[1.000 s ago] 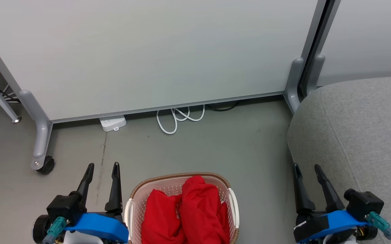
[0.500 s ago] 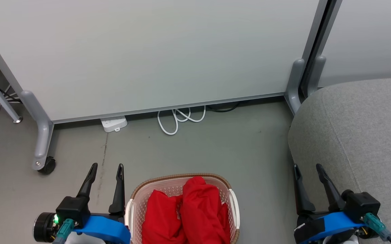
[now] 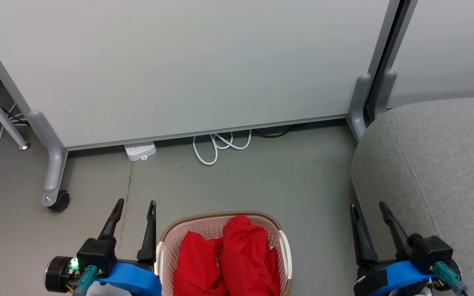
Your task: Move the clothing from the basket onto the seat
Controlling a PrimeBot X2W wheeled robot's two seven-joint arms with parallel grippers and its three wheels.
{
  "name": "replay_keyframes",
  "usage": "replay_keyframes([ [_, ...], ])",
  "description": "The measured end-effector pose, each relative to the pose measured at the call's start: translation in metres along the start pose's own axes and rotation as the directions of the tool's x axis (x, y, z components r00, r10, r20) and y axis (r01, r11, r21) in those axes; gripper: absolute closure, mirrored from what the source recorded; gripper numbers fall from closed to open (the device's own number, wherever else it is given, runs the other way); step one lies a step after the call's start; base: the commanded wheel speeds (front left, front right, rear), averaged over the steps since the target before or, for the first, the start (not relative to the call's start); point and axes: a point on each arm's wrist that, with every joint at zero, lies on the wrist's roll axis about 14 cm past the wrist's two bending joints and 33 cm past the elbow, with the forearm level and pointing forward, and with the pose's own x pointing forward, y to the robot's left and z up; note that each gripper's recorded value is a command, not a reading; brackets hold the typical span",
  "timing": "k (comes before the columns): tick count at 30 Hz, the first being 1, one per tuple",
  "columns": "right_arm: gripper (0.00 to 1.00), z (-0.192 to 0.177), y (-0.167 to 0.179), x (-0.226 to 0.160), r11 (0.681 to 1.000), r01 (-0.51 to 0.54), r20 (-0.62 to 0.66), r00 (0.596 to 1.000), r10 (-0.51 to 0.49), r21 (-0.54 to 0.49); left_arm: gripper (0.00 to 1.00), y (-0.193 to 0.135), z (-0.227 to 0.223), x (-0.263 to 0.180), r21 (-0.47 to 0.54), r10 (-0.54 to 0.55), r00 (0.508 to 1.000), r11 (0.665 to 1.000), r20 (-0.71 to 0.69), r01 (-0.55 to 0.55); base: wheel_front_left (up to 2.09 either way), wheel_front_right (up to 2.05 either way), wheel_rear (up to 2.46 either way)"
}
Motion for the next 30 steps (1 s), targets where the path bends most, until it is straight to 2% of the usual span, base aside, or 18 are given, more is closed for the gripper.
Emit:
replay_keyframes([
  [24, 0.00, -0.009, 0.003, 0.000, 1.000, -0.008, -0.027, 1.000, 0.008, 0.003, 0.00, 0.003, -0.010, -0.002, -0.033, 0.011, 0.999, 0.999, -0.033, -0.012, 0.00, 0.00, 0.00],
  [30, 0.00, -0.011, 0.001, 0.007, 1.000, -0.007, -0.034, 0.999, 0.008, 0.005, 0.00, -0.007, -0.008, 0.012, -0.036, -0.027, 0.999, 0.999, -0.026, 0.027, 0.00, 0.00, 0.00],
])
